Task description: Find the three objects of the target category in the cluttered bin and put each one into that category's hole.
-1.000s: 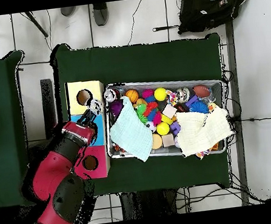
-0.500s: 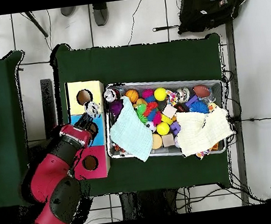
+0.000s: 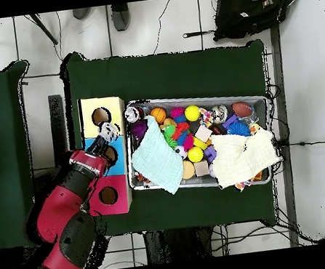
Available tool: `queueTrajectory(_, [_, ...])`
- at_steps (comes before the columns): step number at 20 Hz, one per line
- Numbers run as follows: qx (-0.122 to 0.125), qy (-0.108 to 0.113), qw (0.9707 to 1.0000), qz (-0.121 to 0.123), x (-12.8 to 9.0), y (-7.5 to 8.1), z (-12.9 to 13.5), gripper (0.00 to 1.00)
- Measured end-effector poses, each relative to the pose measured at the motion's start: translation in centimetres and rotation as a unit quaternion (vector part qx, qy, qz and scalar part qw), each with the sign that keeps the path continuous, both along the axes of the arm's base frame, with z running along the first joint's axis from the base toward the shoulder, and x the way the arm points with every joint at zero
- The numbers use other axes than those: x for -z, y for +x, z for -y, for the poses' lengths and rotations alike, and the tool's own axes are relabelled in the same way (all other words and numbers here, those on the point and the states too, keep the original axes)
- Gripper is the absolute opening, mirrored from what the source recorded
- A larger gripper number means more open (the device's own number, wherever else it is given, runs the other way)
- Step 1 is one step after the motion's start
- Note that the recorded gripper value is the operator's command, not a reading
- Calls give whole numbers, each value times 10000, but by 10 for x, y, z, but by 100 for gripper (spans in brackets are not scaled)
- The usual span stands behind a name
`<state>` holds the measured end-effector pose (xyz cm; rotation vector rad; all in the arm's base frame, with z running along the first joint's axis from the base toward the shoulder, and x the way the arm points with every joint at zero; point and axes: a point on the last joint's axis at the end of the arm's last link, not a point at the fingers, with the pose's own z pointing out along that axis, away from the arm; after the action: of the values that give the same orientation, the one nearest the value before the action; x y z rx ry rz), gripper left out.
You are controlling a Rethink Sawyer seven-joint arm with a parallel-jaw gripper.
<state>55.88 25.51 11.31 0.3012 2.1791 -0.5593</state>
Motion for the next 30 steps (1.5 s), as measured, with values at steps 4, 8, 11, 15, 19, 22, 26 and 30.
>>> queueTrajectory(4, [-82, 29, 10000, 47, 5, 0, -3, 0])
queueTrajectory(8, [-137, 87, 9999, 25, 13, -2, -8, 0])
queueTrajectory(11, [-163, 142, 9998, -31, 22, -5, -12, 0])
queueTrajectory(15, [-192, 208, 9995, -115, 35, -11, -17, 0])
queueTrajectory(19, [-236, 228, 9994, -120, 42, -14, -18, 0])
queueTrajectory(22, [-270, 281, 9991, -140, 51, -18, -18, 0])
queueTrajectory(26, [-262, 325, 9990, -128, 59, -22, -12, 0])
queueTrajectory(30, [-223, 366, 9991, -64, 59, -23, -3, 0])
